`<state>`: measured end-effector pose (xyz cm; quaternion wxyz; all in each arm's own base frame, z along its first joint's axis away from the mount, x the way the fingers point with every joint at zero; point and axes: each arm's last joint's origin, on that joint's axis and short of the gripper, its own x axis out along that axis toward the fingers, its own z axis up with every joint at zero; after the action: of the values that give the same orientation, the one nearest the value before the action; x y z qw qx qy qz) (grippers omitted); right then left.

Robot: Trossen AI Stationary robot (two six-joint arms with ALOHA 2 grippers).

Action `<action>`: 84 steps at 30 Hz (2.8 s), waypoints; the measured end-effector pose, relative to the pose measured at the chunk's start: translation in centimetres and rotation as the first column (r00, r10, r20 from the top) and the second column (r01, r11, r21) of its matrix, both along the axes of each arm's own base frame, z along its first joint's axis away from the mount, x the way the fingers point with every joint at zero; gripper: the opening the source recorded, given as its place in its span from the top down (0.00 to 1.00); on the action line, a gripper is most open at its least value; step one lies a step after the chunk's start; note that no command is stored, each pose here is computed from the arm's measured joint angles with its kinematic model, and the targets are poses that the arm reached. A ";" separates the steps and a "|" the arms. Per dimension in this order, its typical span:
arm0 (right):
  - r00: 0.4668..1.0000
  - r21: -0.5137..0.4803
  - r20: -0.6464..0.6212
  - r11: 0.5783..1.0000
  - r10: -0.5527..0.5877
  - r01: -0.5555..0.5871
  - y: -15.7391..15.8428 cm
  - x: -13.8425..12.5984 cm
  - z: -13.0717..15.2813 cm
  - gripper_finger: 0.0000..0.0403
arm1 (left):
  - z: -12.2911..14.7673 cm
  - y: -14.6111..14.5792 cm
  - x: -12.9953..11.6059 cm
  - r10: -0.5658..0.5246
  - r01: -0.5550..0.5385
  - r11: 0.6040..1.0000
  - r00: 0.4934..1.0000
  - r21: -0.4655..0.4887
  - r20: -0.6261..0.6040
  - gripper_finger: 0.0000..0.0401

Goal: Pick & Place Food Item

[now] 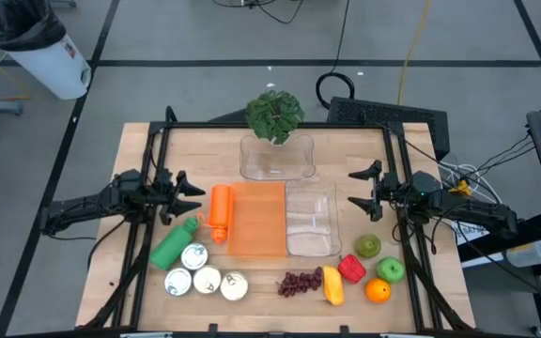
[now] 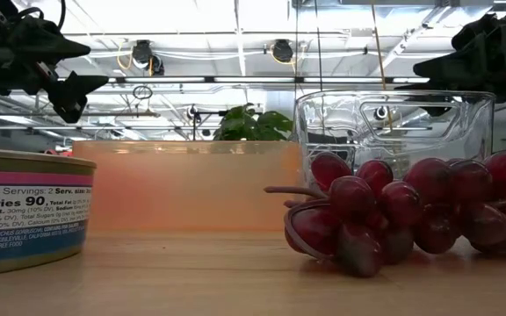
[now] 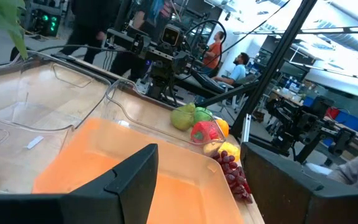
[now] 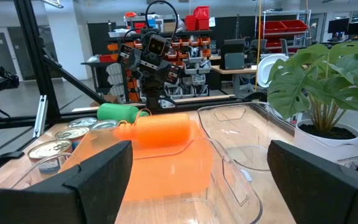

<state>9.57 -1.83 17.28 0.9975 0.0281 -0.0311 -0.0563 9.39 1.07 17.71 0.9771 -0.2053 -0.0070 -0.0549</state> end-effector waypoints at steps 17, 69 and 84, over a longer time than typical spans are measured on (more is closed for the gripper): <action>1.000 0.000 0.000 1.000 0.000 0.000 0.0 0.0 0.0 0.11 | 0.0 0.0 0.0 0.000 0.000 1.000 1.000 0.000 0.000 0.39; 0.795 0.337 -0.571 0.942 0.205 -0.001 2.9 3.6 13.5 0.11 | 0.0 0.0 0.0 0.000 0.000 1.000 1.000 0.000 0.000 0.39; 0.184 0.240 -0.962 0.945 0.201 0.222 9.9 7.2 11.4 0.11 | 0.0 0.0 0.0 0.000 0.000 1.000 1.000 0.000 0.000 0.39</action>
<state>16.74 8.03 28.68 0.7644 0.1504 0.6227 -0.0724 9.39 1.07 17.71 0.9771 -0.2054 -0.0070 -0.0549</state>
